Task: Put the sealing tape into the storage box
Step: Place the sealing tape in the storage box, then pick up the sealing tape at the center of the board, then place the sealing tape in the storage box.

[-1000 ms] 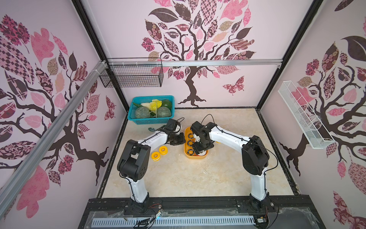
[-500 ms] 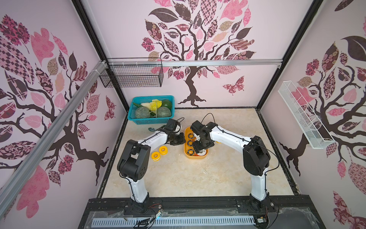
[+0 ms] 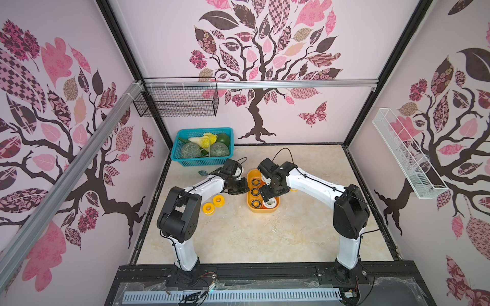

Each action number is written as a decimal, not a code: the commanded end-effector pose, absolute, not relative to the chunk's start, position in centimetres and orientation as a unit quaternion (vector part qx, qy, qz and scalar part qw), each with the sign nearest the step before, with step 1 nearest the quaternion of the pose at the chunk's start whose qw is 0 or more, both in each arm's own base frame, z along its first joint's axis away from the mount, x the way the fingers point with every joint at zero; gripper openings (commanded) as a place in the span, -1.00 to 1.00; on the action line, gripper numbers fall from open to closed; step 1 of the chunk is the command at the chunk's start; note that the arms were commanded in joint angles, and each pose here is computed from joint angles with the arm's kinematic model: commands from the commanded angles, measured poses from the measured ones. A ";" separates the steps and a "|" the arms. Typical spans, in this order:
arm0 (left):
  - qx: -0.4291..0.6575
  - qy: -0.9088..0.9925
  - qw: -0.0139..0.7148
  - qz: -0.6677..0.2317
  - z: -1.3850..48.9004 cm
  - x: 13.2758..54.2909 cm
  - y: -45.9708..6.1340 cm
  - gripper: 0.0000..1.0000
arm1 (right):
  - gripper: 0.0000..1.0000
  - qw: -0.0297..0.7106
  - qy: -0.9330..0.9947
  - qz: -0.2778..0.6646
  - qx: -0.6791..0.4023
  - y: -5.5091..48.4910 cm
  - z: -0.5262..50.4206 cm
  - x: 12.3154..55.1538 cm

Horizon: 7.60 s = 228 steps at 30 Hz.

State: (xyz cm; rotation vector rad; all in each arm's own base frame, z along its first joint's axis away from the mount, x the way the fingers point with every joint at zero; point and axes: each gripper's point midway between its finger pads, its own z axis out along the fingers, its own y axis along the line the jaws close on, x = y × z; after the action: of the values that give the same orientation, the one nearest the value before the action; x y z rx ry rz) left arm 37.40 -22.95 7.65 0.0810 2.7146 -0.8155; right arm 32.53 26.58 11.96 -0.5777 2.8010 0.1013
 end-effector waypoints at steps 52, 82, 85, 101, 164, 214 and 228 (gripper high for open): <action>-0.093 0.971 0.221 0.008 7.7 34.6 -8.3 0.78 | 0.60 0.149 0.961 0.230 -0.046 19.4 10.7 33.7; -0.081 0.979 0.183 0.035 4.1 35.8 -8.4 0.58 | 0.60 0.142 0.962 0.228 -0.049 19.4 10.7 33.6; -0.082 0.979 0.182 0.037 4.0 35.8 -8.4 0.56 | 0.60 0.140 0.962 0.228 -0.049 19.4 10.6 33.6; -0.085 0.980 0.175 0.037 3.3 35.7 -8.3 0.37 | 0.61 0.132 0.962 0.233 -0.049 19.6 10.3 33.4; -0.055 0.970 0.235 -0.038 11.1 37.6 -11.9 0.20 | 0.09 0.128 0.955 0.266 -0.032 22.2 10.0 39.3; 0.113 0.966 0.220 -0.072 11.6 43.6 -26.1 0.20 | -0.72 0.082 0.954 0.288 -0.023 22.9 7.8 37.9; 0.123 0.969 0.205 -0.062 10.1 44.3 -26.5 0.19 | -0.72 0.080 0.954 0.287 -0.023 22.8 7.9 37.6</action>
State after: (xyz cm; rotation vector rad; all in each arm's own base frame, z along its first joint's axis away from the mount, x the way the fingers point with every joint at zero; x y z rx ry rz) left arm 44.14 -26.53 11.27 0.3202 2.6786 -0.2018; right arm 38.14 22.55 8.39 -0.0559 2.8313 0.8233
